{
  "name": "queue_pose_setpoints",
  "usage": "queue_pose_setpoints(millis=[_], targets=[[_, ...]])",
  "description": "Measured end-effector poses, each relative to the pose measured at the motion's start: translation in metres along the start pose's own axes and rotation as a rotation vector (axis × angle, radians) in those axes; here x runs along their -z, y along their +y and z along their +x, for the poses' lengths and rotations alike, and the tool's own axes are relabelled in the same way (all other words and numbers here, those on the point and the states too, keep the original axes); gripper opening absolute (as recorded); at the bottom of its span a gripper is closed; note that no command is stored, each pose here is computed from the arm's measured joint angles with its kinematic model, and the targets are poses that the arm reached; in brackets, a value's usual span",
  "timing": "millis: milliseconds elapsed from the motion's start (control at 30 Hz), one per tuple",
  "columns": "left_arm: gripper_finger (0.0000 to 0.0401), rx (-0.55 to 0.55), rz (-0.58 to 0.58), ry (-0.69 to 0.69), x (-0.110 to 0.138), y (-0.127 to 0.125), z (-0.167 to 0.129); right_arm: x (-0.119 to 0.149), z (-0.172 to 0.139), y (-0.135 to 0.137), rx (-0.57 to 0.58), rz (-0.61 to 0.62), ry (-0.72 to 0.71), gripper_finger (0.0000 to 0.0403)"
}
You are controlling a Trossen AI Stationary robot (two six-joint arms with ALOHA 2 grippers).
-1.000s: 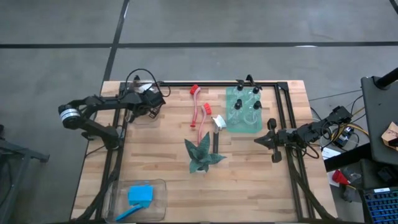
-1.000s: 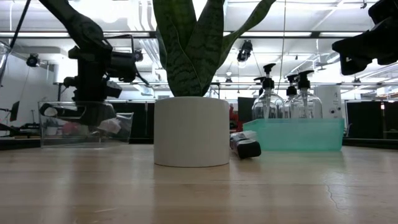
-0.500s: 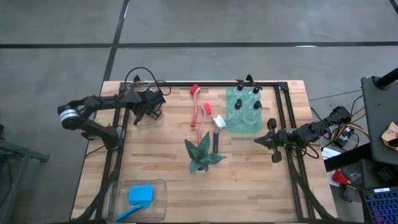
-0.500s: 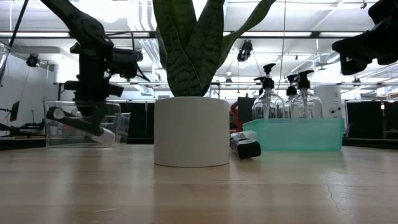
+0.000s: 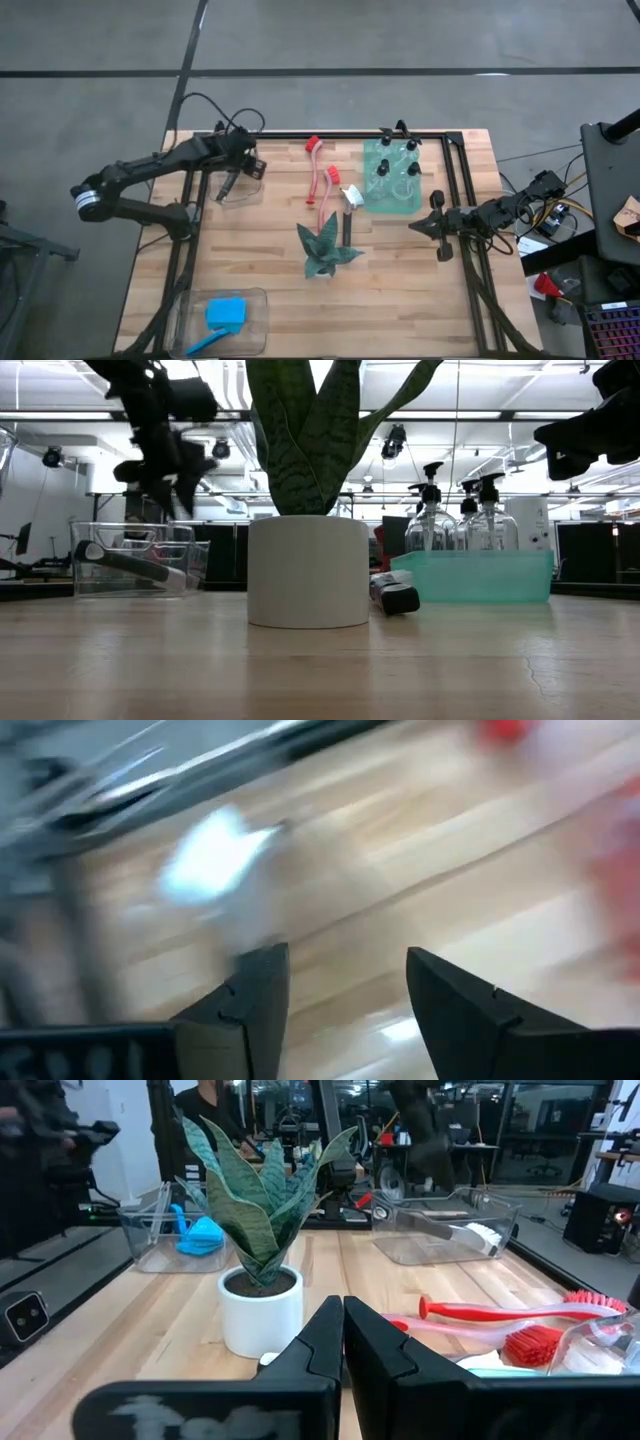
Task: Pick & Place Kitchen Sink Supplies
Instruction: Put the red dish brush into the top transparent bin
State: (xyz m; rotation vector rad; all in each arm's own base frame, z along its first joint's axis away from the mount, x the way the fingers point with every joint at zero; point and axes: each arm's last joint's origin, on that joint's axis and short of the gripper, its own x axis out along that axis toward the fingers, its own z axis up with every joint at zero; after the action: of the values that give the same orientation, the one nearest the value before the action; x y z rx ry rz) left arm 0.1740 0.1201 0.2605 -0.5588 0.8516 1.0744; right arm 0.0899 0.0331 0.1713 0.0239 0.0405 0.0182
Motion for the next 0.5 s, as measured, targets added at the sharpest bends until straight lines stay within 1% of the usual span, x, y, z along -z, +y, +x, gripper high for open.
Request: queue_pose_setpoints(millis=[67, 167, 233, 367, 500], targets=[[0.0193, 0.142, -0.063, -0.054, -0.007, -0.005, -0.008, 0.000, 0.000, 0.000, 0.000, 0.003, 0.000, 0.0009], [0.0193, 0.357, -0.090, -0.131, -0.018, -0.018, -0.014, 0.000, 0.000, 0.000, 0.000, 0.006, 0.000, 0.0009], [0.0193, 0.462, -0.105, -0.162, -0.024, -0.029, -0.014, 0.000, 0.000, 0.000, 0.000, 0.000, 0.000, 0.0009], [0.0193, 0.576, -0.129, -0.177, -0.030, -0.050, -0.005, 0.000, 0.000, 0.000, 0.000, 0.008, 0.000, 0.0009], [0.0193, 0.609, -0.160, -0.137, -0.031, -0.070, 0.014, 0.000, 0.000, 0.000, 0.000, 0.002, 0.001, 0.0009]])
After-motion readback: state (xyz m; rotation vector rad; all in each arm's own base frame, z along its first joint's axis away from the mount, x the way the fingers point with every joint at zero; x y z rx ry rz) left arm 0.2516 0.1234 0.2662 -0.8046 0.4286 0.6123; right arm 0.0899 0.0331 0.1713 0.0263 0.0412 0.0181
